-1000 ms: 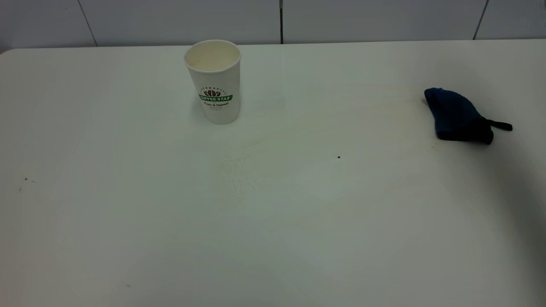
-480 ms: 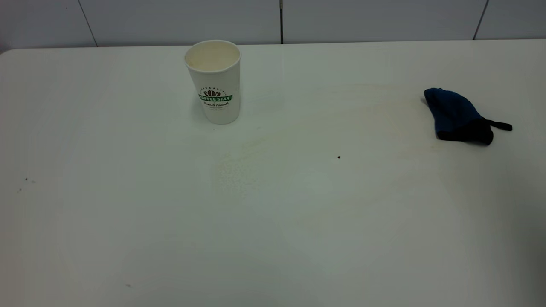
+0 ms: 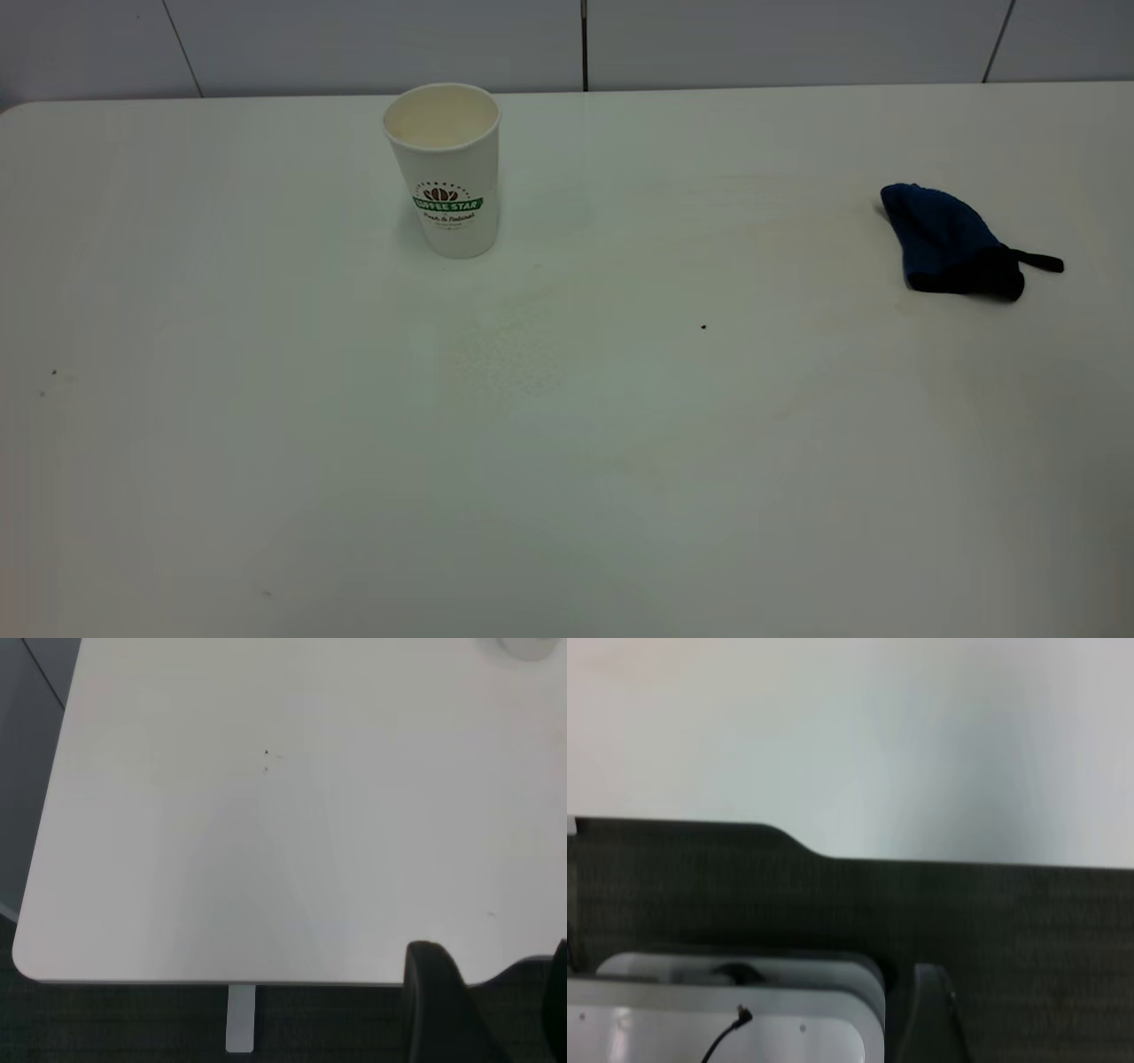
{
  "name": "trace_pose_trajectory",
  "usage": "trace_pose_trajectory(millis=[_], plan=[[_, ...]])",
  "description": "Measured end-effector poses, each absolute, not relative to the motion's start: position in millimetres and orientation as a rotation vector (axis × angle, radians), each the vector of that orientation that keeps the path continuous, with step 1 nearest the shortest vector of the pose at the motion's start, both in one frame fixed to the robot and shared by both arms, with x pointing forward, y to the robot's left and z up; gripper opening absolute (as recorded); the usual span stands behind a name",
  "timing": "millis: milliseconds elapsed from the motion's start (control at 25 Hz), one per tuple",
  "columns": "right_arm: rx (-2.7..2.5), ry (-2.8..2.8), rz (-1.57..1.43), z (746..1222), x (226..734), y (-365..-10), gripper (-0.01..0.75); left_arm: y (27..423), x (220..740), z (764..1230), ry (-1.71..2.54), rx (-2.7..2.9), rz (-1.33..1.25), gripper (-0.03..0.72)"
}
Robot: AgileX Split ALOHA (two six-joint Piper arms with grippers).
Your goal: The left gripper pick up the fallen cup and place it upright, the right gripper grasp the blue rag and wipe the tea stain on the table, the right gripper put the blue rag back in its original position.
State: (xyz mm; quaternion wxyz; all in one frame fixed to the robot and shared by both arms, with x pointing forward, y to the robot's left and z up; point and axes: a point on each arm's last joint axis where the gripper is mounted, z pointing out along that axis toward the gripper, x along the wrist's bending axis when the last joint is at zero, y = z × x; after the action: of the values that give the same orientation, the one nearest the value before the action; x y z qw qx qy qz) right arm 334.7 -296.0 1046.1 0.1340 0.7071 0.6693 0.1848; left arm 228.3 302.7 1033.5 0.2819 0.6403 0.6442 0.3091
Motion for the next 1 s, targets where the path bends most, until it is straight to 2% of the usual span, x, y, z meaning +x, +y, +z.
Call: trace_pose_trajectory(millis=[200, 640, 1000], plan=[[1.953, 1.861, 0.649, 1043, 309, -295, 0.586, 303, 228, 1033, 1.726, 1.716, 0.828, 0.326], [1.705, 1.677, 0.878, 1040, 252, -292, 0.584, 303, 228, 1033, 1.726, 1.716, 0.828, 0.326], [1.646, 1.632, 0.923, 1040, 240, -292, 0.582, 303, 228, 1033, 1.726, 1.716, 0.828, 0.326]])
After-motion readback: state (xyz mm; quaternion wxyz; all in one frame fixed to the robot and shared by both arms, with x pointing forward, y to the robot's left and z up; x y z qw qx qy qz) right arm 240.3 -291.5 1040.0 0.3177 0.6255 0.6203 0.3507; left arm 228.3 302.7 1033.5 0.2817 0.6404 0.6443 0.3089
